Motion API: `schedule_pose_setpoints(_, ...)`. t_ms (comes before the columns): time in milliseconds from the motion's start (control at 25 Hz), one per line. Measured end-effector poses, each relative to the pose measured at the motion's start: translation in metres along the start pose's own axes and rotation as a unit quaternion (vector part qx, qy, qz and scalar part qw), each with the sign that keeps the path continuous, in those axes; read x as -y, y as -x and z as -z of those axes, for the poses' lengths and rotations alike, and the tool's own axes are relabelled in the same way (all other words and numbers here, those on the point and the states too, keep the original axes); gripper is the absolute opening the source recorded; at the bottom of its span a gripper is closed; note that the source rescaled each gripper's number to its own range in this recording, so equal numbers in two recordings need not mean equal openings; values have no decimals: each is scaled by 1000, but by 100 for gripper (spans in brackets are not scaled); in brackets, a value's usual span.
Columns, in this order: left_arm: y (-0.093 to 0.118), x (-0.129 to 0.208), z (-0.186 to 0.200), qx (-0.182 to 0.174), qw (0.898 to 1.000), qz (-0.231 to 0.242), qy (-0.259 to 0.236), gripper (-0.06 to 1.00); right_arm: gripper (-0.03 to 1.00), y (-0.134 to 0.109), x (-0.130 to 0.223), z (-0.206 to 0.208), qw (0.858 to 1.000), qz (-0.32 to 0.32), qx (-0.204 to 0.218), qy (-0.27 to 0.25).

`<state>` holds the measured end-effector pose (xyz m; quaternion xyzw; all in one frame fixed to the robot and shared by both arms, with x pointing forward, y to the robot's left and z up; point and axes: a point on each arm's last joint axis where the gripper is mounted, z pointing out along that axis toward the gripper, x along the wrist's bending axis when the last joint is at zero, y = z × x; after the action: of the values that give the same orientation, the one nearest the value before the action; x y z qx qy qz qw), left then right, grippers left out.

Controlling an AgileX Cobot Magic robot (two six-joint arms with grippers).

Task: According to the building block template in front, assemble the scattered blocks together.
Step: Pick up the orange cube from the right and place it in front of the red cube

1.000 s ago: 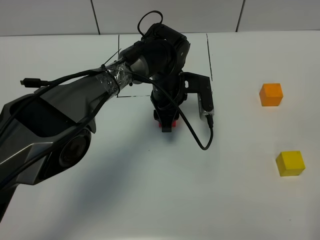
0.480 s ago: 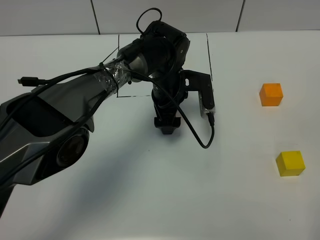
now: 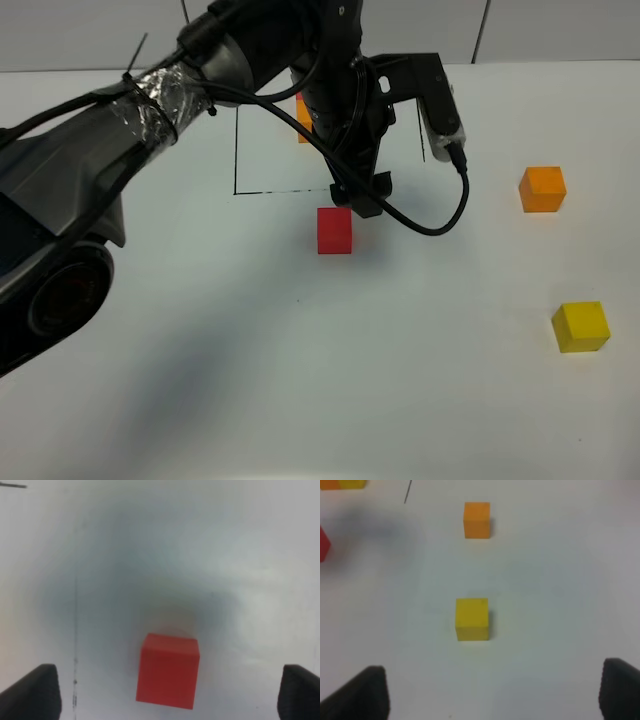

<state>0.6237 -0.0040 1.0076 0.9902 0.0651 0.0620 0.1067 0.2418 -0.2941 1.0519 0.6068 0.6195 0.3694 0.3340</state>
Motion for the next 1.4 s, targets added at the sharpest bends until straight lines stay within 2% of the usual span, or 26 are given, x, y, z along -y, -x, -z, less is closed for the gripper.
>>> schedule_pose_setpoints(160, -2, 2, 28, -39, 999, 39, 2, 97, 80, 0, 0, 0, 1000, 0, 0, 0)
schedule_pose_setpoints(360, -5, 8, 48, -83, 991, 103, -4, 92, 80, 0, 0, 0, 1000, 0, 0, 0)
schedule_pose_setpoints(520, -18, 26, 51, -93, 982, 166, -16, 90, 80, 0, 0, 0, 1000, 0, 0, 0)
schedule_pose_setpoints(640, -35, 52, 48, -97, 968, 230, -31, 88, 80, 0, 0, 0, 1000, 0, 0, 0)
schedule_pose_setpoints(760, -54, 88, 50, -105, 943, 311, -49, 82, 80, 0, 0, 0, 1000, 0, 0, 0)
schedule_pose_setpoints(840, -63, 116, 55, -110, 929, 349, -62, 77, 80, 0, 0, 0, 1000, 0, 0, 0)
schedule_pose_setpoints(960, -68, 151, 63, -120, 912, 386, -63, 72, 80, -1, 0, 0, 1000, -2, -3, 0)
schedule_pose_setpoints(1200, -60, 212, 87, -154, 877, 454, -41, 71, 80, -1, 0, 0, 1000, -4, -8, 1)
schedule_pose_setpoints(1280, -51, 224, 99, -166, 870, 463, -34, 71, 80, -1, 0, 0, 1000, -4, -8, 1)
schedule_pose_setpoints(1400, -36, 229, 122, -186, 867, 463, -16, 73, 80, -1, 0, 0, 1000, -4, -8, 1)
